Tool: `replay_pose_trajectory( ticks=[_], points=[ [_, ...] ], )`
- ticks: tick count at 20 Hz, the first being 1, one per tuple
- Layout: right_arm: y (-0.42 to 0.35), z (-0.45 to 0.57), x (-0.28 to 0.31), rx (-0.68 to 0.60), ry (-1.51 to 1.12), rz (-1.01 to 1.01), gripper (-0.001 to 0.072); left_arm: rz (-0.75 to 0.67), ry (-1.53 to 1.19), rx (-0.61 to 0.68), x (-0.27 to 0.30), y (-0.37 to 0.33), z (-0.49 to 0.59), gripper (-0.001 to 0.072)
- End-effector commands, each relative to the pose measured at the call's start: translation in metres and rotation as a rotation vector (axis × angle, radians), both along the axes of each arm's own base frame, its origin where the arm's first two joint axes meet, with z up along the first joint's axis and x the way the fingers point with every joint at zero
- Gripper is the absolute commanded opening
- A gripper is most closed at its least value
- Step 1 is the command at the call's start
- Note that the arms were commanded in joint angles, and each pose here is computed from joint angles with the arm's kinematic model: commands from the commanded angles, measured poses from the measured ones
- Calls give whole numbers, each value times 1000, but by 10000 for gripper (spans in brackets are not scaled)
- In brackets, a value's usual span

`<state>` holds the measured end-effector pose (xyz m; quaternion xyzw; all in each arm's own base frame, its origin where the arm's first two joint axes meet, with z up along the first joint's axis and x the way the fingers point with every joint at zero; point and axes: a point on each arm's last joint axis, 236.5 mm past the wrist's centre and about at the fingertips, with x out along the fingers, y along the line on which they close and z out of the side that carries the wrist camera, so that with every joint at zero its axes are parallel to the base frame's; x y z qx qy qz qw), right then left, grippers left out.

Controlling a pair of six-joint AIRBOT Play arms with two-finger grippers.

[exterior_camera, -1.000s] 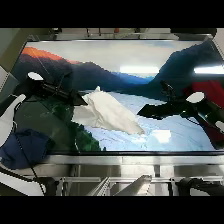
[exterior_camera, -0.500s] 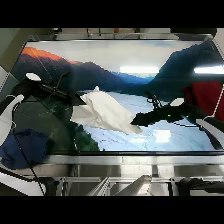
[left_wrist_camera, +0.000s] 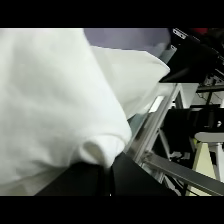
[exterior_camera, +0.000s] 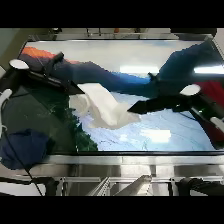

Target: Fold the shirts.

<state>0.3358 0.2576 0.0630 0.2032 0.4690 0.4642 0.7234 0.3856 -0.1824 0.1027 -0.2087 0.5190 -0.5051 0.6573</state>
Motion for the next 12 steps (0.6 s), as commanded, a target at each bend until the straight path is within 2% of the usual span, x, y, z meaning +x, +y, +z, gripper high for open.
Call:
replay_pose_trajectory(
  ticks=[1,3,6,9,12],
  points=[
    [-24,148,-3,69,-364,-70,16,-87,-215,-140,-45,-16,131,14],
    [-51,243,-26,92,-616,-156,16,-86,-406,-157,-80,-21,207,15],
    [-72,345,-95,112,-934,-243,16,-24,-748,-163,-142,-28,310,18],
    [-72,377,-149,158,-1015,-268,16,38,-1005,-172,-201,-31,374,20],
    [-73,362,-147,135,-936,-274,17,158,-1049,-68,-194,-17,374,23]
  ],
)
